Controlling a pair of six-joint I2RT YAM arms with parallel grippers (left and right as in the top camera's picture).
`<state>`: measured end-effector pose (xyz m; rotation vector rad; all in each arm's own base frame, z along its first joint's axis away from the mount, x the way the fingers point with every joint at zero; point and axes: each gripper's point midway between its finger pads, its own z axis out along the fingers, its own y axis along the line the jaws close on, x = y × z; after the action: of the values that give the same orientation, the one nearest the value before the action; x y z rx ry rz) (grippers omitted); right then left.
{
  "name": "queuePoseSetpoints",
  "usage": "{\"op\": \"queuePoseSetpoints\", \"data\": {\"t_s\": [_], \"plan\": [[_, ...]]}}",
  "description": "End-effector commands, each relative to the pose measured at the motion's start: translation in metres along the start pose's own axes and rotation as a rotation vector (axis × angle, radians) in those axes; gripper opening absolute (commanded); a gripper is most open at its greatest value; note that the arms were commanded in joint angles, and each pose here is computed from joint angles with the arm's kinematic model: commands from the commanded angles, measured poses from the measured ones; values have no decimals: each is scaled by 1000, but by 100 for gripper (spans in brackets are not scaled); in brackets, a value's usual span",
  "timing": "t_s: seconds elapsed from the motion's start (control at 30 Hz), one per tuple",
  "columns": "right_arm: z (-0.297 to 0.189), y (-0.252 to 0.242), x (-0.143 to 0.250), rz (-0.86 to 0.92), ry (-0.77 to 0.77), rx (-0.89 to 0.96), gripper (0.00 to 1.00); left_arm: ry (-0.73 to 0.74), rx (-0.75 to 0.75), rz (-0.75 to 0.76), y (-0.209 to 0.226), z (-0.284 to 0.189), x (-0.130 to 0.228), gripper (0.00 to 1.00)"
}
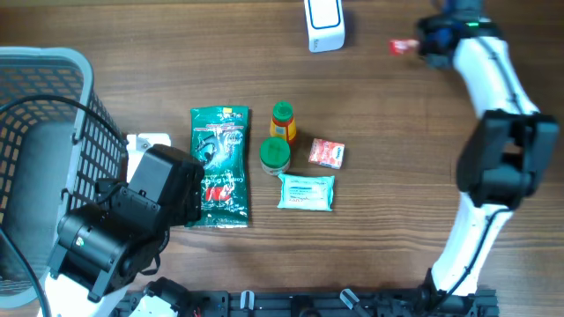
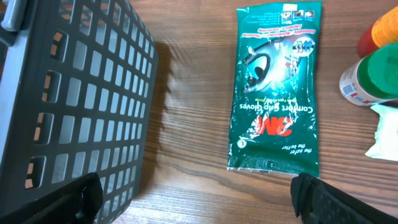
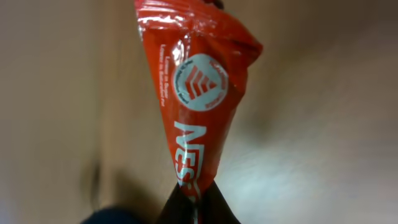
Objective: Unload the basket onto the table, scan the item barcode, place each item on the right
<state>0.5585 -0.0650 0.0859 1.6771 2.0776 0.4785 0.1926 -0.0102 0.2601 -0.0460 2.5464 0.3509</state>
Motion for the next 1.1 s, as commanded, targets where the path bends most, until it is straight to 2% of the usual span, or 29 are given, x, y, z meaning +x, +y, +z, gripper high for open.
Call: {"op": "queuePoseSetpoints", "data": {"t_s": [0.0, 0.17, 0.33, 0.4, 0.47, 0.53, 0.63, 0.7, 0.8, 0.9, 1.07], "plan": [[-25, -48, -69, 73, -108, 135, 5, 4, -4, -23, 1, 1, 1, 100], [-66, -155, -166, 145, -325, 451, 5, 4, -4, -23, 1, 1, 1, 100], [-108, -232, -225, 131, -417, 666, 6, 4, -4, -23, 1, 1, 1, 100], [-115, -256, -237, 146, -403, 701, 15, 4, -4, -23, 1, 1, 1, 100], [-121, -278, -244, 172, -385, 723, 31, 4, -4, -23, 1, 1, 1, 100], [-127, -295, -250, 204, -368, 735, 43, 4, -4, -23, 1, 1, 1, 100], [-123, -300, -249, 182, -276, 678, 65, 4, -4, -23, 1, 1, 1, 100], [-112, -290, -237, 153, -163, 584, 70, 4, -4, -23, 1, 1, 1, 100], [-107, -267, -215, 101, -41, 475, 70, 4, -4, -23, 1, 1, 1, 100], [-111, -247, -190, 68, 33, 441, 70, 4, -4, -23, 1, 1, 1, 100], [-113, -189, -118, -148, 223, 341, 69, 4, -4, -23, 1, 1, 1, 100]]}}
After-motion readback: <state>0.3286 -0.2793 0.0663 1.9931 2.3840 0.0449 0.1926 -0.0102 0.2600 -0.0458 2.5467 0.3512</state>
